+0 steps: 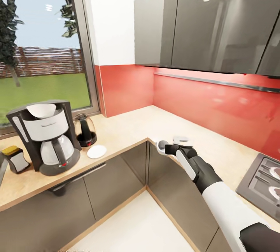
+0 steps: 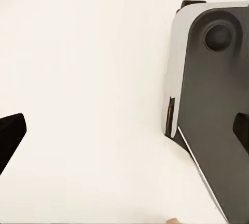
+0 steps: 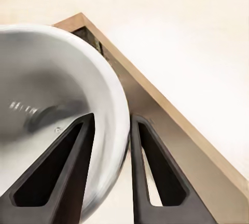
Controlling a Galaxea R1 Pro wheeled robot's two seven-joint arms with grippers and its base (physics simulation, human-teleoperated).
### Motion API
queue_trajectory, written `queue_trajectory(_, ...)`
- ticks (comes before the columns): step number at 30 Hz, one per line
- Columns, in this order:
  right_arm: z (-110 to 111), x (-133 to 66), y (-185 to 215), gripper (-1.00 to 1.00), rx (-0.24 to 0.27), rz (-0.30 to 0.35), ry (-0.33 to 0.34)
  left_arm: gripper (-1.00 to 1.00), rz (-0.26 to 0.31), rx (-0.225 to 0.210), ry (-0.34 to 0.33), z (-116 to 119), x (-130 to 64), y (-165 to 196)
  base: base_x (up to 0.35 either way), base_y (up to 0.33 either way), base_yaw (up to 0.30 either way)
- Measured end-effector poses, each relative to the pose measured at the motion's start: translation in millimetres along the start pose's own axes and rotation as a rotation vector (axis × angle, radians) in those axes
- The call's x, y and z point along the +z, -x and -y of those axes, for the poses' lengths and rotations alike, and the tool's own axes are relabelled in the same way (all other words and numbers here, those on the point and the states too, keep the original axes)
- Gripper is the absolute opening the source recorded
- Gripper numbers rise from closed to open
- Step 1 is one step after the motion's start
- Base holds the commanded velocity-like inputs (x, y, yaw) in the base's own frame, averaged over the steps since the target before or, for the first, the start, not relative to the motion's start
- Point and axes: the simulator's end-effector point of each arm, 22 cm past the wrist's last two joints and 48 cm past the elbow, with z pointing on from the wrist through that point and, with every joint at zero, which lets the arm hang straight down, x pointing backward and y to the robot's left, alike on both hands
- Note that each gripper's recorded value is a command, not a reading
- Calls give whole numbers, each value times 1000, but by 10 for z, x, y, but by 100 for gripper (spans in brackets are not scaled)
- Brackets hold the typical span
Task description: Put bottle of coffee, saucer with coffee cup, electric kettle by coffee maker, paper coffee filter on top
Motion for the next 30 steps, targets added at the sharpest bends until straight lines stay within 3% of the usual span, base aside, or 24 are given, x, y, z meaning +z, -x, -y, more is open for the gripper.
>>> queue_trajectory(8,-1,1,-4,-100,-1,-1,0,100,3,-164,17,-10,0,-5,0,0,270)
queue_trajectory(15,6,1,-6,-100,-2,-2,0,100,2,-315,51,-156,-8,-41,0,0,54)
queue_trajectory(21,21,6,-17,-100,-3,-4,-3,100,-15,-342,182,-428,-41,-129,0,0,3)
queue_trajectory(30,-10,-7,16,-100,2,3,3,100,-16,-347,199,-448,-47,-134,0,0,0)
